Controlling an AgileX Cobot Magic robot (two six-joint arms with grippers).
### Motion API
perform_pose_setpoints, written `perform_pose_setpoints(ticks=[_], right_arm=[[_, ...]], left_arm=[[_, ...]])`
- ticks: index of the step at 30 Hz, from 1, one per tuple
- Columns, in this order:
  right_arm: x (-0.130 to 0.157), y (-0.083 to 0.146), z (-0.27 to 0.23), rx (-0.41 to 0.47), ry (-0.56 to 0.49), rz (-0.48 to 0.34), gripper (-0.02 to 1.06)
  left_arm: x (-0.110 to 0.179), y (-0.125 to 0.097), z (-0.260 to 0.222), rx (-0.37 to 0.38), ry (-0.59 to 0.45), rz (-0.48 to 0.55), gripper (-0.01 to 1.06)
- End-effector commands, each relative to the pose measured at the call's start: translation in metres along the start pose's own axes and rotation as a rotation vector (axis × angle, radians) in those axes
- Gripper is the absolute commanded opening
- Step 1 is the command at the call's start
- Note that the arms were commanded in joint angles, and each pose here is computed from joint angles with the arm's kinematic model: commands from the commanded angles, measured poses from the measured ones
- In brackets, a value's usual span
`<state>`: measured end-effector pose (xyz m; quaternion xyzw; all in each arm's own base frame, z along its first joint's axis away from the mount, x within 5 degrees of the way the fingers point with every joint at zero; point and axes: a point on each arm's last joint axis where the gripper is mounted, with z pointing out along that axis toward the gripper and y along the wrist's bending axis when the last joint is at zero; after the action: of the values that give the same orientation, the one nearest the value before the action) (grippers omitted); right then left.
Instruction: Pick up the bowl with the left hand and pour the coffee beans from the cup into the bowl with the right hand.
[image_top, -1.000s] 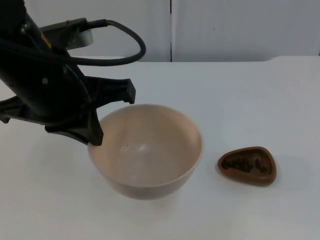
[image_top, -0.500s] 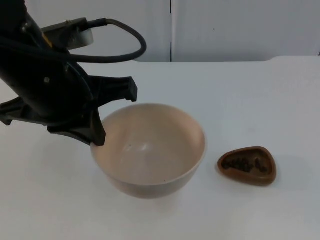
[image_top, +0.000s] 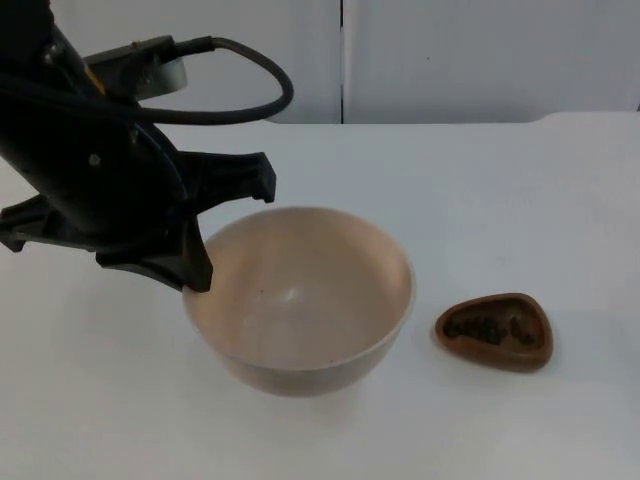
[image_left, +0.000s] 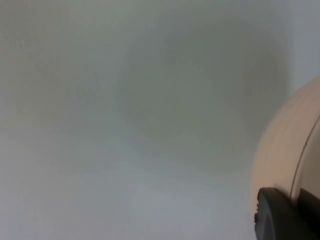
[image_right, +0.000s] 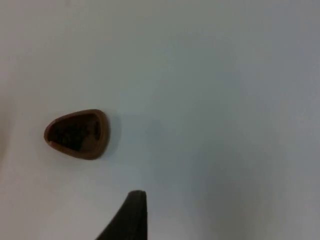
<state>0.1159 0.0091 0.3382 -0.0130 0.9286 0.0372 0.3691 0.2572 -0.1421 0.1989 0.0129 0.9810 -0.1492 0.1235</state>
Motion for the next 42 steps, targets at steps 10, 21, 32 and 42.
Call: perform_pose_setpoints(ticks=[10,21,32,42], right_arm=[[-0.078,0.009,0.066,-0.107,0.202,0.020,1.05],[-0.102,0.049,0.110,-0.143,0.307,-0.108,1.05],[-0.110,0.108,0.149,-0.099,0.413,-0.222,1.05],[-0.108,0.114,0.163,-0.097,0.418,-0.198,1.05]], left_arm=[[0.000,-0.001,-0.005,0.015,-0.012,-0.019,0.00],[0.000,-0.001,-0.005,0.020,-0.011,-0.025,0.00],[0.000,-0.002,-0.005,0.027,-0.010,-0.034,0.00],[0.000,-0.002,-0.005,0.027,-0.012,-0.034,0.00]])
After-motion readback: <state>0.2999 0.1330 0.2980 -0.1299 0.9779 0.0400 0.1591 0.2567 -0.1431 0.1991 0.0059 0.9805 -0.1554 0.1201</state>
